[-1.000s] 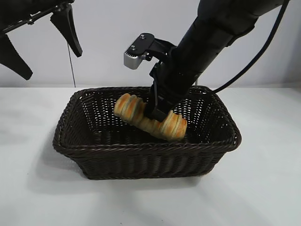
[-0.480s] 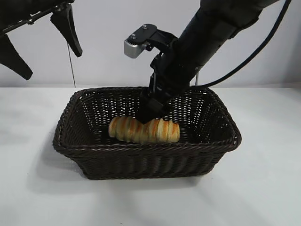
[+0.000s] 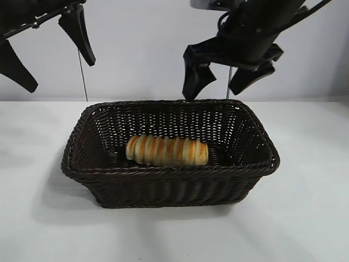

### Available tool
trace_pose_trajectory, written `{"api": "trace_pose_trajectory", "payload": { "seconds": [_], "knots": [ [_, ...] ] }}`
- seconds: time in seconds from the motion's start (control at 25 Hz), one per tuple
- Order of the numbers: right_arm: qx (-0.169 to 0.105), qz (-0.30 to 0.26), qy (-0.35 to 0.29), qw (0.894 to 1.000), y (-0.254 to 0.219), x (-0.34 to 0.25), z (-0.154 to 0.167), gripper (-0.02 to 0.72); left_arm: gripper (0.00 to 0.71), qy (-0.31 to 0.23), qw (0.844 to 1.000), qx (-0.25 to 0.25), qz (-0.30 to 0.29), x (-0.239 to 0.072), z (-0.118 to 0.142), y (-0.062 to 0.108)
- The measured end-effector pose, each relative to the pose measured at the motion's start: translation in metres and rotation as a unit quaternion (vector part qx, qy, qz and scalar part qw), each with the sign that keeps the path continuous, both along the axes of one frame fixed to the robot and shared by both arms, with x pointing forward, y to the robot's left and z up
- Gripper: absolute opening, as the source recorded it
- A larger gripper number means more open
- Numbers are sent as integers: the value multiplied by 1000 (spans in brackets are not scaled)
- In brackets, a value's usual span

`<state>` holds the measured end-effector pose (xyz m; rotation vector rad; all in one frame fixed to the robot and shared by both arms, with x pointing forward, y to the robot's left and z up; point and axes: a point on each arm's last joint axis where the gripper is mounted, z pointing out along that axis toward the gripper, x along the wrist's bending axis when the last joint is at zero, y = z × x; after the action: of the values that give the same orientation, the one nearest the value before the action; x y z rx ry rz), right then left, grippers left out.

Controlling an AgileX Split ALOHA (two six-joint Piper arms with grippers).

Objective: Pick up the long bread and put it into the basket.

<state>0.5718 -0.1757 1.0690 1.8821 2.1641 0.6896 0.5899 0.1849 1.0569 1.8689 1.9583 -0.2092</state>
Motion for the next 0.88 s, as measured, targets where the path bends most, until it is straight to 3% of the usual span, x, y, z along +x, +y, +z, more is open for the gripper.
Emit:
{"api": "trace_pose_trajectory", "payload": {
  "seconds": [0.32, 0.88],
  "knots": [
    [-1, -61, 33, 998, -33, -3, 7, 694, 669, -9, 1000, -1, 3, 2, 0, 0],
    [1, -78, 44, 996, -39, -3, 7, 694, 669, -9, 1000, -1, 3, 2, 0, 0]
  ]
}}
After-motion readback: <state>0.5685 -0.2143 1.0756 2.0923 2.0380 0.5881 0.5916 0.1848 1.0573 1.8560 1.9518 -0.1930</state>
